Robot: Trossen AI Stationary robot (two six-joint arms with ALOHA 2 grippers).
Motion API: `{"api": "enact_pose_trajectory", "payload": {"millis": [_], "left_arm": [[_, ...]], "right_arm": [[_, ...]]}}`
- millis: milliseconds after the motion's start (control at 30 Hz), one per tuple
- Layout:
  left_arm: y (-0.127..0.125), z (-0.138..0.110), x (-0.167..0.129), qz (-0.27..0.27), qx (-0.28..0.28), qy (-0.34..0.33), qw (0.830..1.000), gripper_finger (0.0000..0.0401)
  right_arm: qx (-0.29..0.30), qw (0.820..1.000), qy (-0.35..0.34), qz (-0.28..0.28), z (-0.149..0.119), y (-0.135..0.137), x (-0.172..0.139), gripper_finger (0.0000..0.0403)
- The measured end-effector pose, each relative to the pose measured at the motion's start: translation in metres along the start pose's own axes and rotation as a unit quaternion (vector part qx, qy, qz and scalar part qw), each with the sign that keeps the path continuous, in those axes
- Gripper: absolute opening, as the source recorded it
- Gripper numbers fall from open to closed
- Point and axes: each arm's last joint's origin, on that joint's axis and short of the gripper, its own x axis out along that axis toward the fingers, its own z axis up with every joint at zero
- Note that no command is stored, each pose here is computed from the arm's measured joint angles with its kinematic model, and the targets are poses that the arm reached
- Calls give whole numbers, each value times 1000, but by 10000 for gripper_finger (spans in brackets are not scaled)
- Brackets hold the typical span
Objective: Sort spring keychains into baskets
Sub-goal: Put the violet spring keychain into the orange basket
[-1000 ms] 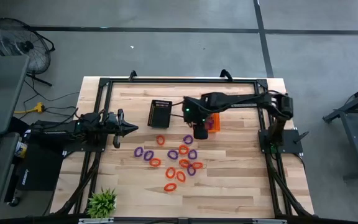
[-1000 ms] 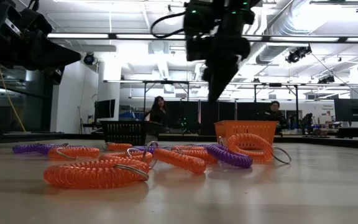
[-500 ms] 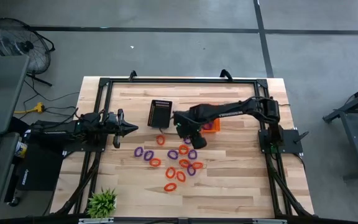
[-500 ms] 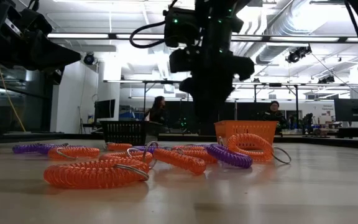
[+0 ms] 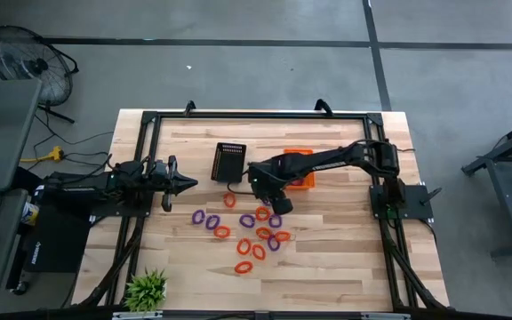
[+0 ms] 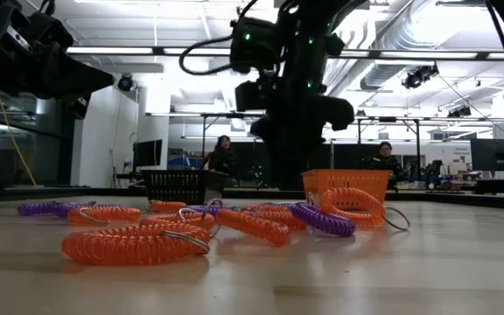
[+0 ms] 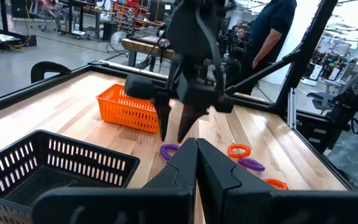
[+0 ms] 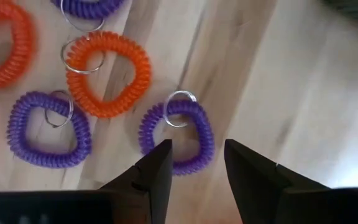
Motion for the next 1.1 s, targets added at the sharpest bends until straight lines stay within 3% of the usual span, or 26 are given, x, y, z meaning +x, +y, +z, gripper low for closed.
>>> {"api": "enact_pose_trajectory", "payload": {"millis": [200, 1100], "left_arm": [[0, 0, 0, 0, 0, 0, 1000, 1], [0, 0, 0, 0, 0, 0, 1000, 1]], "right_arm": [[6, 1000, 4, -4, 1, -2, 16, 140], [9, 1000, 20, -4, -4, -9, 28, 139]]}}
